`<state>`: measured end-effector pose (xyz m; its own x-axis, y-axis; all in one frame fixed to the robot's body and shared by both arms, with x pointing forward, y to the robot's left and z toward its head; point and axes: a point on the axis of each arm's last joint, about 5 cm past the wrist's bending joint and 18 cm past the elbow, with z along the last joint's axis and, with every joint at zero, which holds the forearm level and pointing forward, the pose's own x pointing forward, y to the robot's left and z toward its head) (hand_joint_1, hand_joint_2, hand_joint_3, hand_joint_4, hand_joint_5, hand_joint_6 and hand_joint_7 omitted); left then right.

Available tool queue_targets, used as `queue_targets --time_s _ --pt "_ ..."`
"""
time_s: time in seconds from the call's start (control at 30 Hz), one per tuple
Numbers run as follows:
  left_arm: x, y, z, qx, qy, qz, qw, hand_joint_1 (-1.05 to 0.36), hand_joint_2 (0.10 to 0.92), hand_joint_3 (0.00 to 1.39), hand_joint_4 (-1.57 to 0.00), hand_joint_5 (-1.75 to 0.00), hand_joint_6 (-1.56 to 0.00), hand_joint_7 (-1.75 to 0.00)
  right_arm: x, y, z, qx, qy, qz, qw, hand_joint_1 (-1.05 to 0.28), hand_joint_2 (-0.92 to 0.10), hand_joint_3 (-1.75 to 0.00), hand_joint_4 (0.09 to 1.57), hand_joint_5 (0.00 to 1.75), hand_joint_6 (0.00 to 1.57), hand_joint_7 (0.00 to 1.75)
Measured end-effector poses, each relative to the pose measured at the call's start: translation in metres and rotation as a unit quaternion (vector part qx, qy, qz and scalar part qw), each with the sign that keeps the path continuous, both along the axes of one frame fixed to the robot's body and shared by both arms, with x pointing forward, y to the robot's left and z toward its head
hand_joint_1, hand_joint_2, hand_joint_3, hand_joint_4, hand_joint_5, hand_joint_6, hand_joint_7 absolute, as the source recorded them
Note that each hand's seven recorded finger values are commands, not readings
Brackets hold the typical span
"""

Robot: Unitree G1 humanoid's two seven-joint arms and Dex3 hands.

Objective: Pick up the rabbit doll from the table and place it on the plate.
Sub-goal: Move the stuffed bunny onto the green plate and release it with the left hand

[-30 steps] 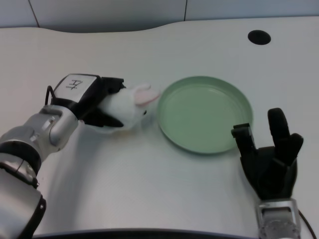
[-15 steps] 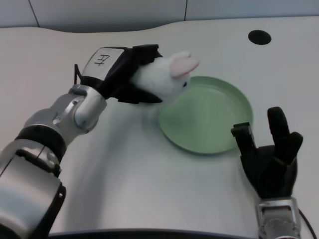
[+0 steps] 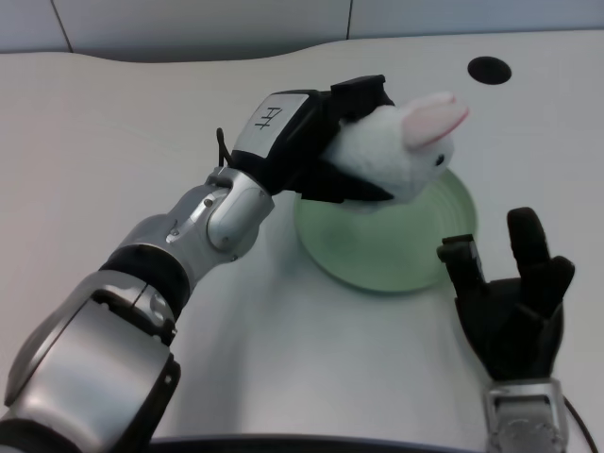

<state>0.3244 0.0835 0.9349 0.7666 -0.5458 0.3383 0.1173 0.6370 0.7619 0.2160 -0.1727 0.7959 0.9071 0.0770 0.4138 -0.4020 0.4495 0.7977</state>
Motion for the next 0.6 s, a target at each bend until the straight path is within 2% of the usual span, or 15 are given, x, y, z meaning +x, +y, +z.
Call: queue_targets --time_s 0.07,0.2,0.23,0.3,0.4,0.53,0.57,0.6 --pt "-0.001 -0.004 -0.001 -0.003 -0.004 -0.001 1.0 -0.4 0.921 0.14 -0.78 -1.73 -0.59 -1.55 -0.0016 -0.0007 -0.0005 -0.0005 -0.0013 -0.0021 1.0 -0.65 -0.92 -0.29 0.74 1.07 1.06 0.0" --pt "-0.005 -0.016 -0.004 -0.005 -0.01 -0.015 1.0 -0.4 0.921 0.14 -0.78 -1.73 -0.59 -1.53 -0.003 -0.0005 -0.0005 0.0003 -0.004 -0.003 0.99999 -0.65 -0.92 -0.29 0.75 1.06 1.06 0.0" --pt "-0.006 -0.019 -0.005 -0.003 -0.01 -0.018 1.0 -0.45 0.921 0.14 -0.78 -1.68 -0.61 -1.43 -0.0032 -0.0002 -0.0005 0.0011 -0.0041 -0.0027 0.99999 -0.66 -0.92 -0.27 0.75 1.05 1.06 0.0" --pt "-0.007 -0.022 -0.007 0.006 -0.013 -0.016 1.0 -0.49 0.921 0.14 -0.78 -1.65 -0.62 -1.36 -0.0048 -0.0006 -0.0015 0.0025 -0.0023 -0.0042 0.99999 -0.66 -0.92 -0.26 0.75 1.04 1.05 0.0" --pt "-0.008 -0.022 -0.009 0.015 -0.017 -0.01 1.0 -0.5 0.921 0.14 -0.78 -1.63 -0.62 -1.34 -0.0057 -0.0013 -0.0018 0.0052 -0.0034 -0.0085 0.99994 -0.66 -0.92 -0.26 0.76 1.02 1.05 0.0" --pt "-0.008 -0.022 -0.009 0.015 -0.019 -0.006 1.0 -0.5 0.921 0.14 -0.79 -1.62 -0.63 -1.33 -0.0062 -0.0021 -0.0018 0.0043 -0.0039 -0.0098 0.99994 -0.66 -0.92 -0.26 0.76 1.02 1.05 0.0" --pt "-0.007 -0.022 -0.01 0.025 -0.018 -0.004 1.0 -0.66 0.921 0.3 -0.36 -1.04 -0.35 -0.73 -0.0065 -0.0024 -0.0019 0.0043 -0.0038 -0.0103 0.99993 -0.66 -0.92 -0.26 0.76 1.01 1.05 0.0" --pt "-0.007 -0.021 -0.011 0.046 -0.015 0.002 0.999 -0.72 0.921 0.35 -0.26 -0.74 -0.31 -0.43 -0.0066 -0.0024 -0.002 0.0053 -0.0043 -0.0099 0.99993 -0.66 -0.92 -0.26 0.76 1.01 1.05 0.0"
